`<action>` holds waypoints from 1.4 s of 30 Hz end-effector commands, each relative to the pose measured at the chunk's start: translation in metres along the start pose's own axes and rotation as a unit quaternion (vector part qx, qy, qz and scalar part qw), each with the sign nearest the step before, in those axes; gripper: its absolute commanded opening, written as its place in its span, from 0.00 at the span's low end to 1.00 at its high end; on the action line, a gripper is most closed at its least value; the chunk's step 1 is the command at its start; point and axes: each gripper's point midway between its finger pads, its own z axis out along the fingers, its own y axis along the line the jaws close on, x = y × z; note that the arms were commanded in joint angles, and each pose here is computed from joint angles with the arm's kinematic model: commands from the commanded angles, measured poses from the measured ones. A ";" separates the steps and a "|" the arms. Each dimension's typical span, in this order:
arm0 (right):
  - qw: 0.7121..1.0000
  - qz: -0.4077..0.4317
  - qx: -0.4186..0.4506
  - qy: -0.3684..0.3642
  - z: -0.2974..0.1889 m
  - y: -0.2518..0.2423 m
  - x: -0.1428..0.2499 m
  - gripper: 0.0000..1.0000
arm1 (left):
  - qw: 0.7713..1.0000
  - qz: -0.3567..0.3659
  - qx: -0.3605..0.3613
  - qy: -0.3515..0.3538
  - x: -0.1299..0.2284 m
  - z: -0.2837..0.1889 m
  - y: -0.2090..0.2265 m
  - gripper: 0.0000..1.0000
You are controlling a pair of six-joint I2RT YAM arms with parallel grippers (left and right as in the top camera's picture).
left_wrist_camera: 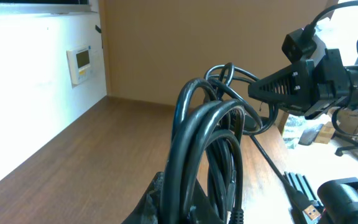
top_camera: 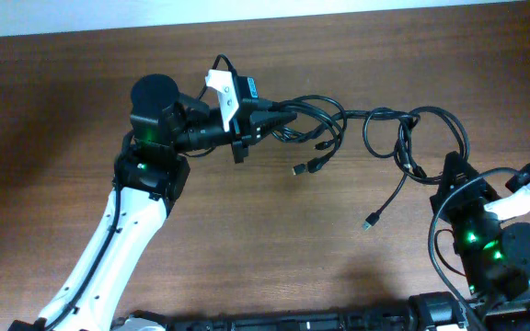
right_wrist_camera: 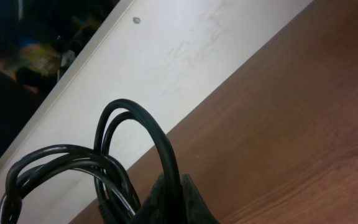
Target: Untangle cables
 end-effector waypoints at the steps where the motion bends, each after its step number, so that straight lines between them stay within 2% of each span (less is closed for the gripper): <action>1: 0.999 0.016 0.031 -0.040 -0.003 -0.010 -0.015 0.04 | 0.999 -0.004 -0.039 -0.004 -0.005 -0.007 0.015 0.00; 5: 0.999 0.014 0.033 -0.037 -0.003 -0.011 -0.013 0.06 | 1.000 0.010 -0.022 -0.004 -0.006 -0.006 0.009 0.00; 7: 0.999 0.011 0.029 -0.033 -0.003 -0.010 -0.012 0.19 | 0.997 0.064 0.031 -0.008 -0.007 -0.006 -0.009 0.00; 10: 0.999 -0.034 0.000 -0.021 -0.003 0.002 -0.010 0.24 | 0.988 0.123 0.093 -0.019 -0.007 -0.009 -0.030 0.00; 13: 0.995 -0.085 -0.048 -0.008 -0.003 0.021 -0.006 0.37 | 0.978 0.163 0.127 -0.029 -0.008 -0.012 -0.042 0.00; 17: 0.981 -0.163 -0.108 0.004 -0.007 0.044 0.000 0.64 | 0.965 0.198 0.163 -0.042 -0.008 -0.016 -0.055 0.00; 19: 0.971 -0.202 -0.129 0.011 -0.009 0.050 0.005 0.71 | 0.957 0.213 0.192 -0.052 -0.008 -0.020 -0.065 0.00; 22: 0.956 -0.249 -0.151 0.020 -0.011 0.055 0.012 0.75 | 0.948 0.218 0.225 -0.061 -0.008 -0.025 -0.076 0.00; 30: 0.938 -0.310 -0.150 0.027 -0.011 0.051 0.019 0.76 | 0.952 0.198 0.228 -0.057 -0.005 -0.024 -0.077 0.00; 32: 0.934 -0.322 -0.154 0.025 -0.011 0.053 0.019 0.80 | 0.952 0.195 0.228 -0.056 -0.004 -0.024 -0.077 0.00; 34: 0.919 -0.353 -0.171 0.028 -0.013 0.057 0.024 0.82 | 0.952 0.195 0.230 -0.056 -0.005 -0.023 -0.078 0.00; 37: 0.882 -0.416 -0.218 0.042 -0.014 0.067 0.037 0.86 | 0.947 0.195 0.247 -0.059 -0.004 -0.017 -0.089 0.00; 42: 0.839 -0.494 -0.220 0.056 0.013 0.064 0.047 0.82 | 0.937 0.201 0.278 -0.066 -0.005 -0.006 -0.108 0.00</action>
